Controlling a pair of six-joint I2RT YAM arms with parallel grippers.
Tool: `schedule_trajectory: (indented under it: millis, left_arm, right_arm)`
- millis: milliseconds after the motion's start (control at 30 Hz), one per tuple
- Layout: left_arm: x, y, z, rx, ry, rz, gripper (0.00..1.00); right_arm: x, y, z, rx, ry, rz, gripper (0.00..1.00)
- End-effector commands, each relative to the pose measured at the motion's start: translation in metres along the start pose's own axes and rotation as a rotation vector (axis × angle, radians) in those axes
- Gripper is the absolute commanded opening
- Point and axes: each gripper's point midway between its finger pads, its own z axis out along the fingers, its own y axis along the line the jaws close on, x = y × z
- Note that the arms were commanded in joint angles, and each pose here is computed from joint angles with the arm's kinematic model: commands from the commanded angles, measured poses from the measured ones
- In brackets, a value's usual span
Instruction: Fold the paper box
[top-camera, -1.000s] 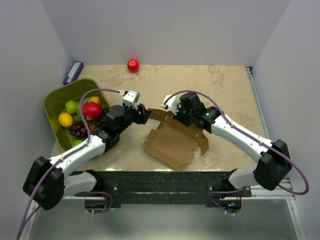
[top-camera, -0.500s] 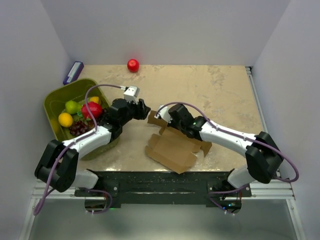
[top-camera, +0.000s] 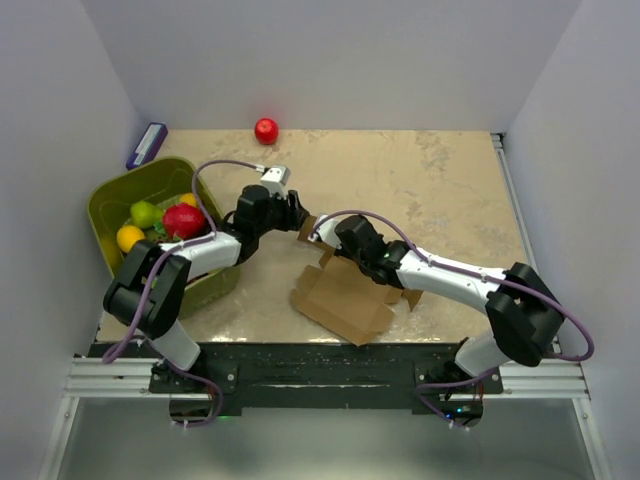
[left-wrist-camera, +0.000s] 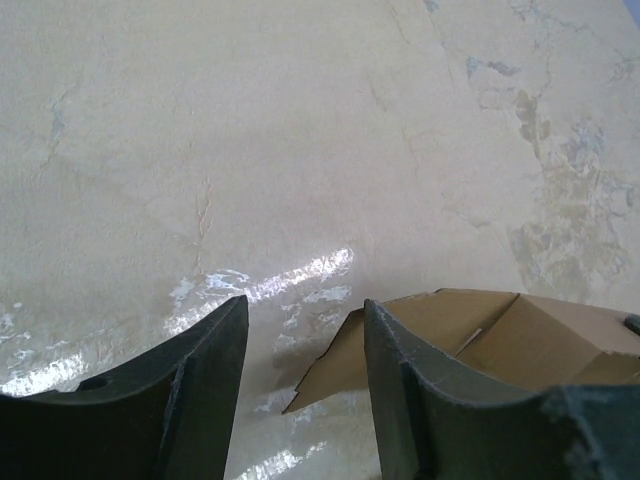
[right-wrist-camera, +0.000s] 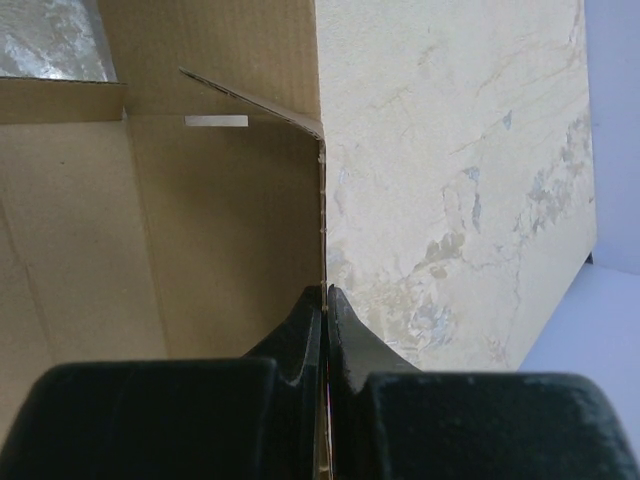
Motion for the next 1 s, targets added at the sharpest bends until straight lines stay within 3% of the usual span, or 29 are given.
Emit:
schedule_trajectory:
  millis: [0,267,533,633,967]
  left_arm:
    - [-0.027,0.007,0.016,-0.045,-0.060,-0.003,0.54]
    - [-0.022,0.025,0.033,-0.104,-0.041,-0.032,0.54]
    - [-0.051,0.039,0.016,-0.141,-0.153,-0.058,0.61]
    - [-0.047,0.046,0.026,-0.160,-0.115,-0.030,0.60]
    - [-0.003,0.017,0.041,-0.003,0.026,-0.060,0.55]
  right_arm:
    - [-0.014,-0.015,-0.006,0.055,-0.057,0.016,0.00]
    - [-0.012,-0.012,-0.002,0.053,-0.048,0.005,0.00]
    - [-0.010,-0.008,0.000,0.041,-0.035,-0.005,0.00]
    - [-0.010,-0.008,-0.001,0.041,-0.035,-0.005,0.00]
    - [-0.007,-0.014,0.001,0.082,-0.034,-0.017,0.00]
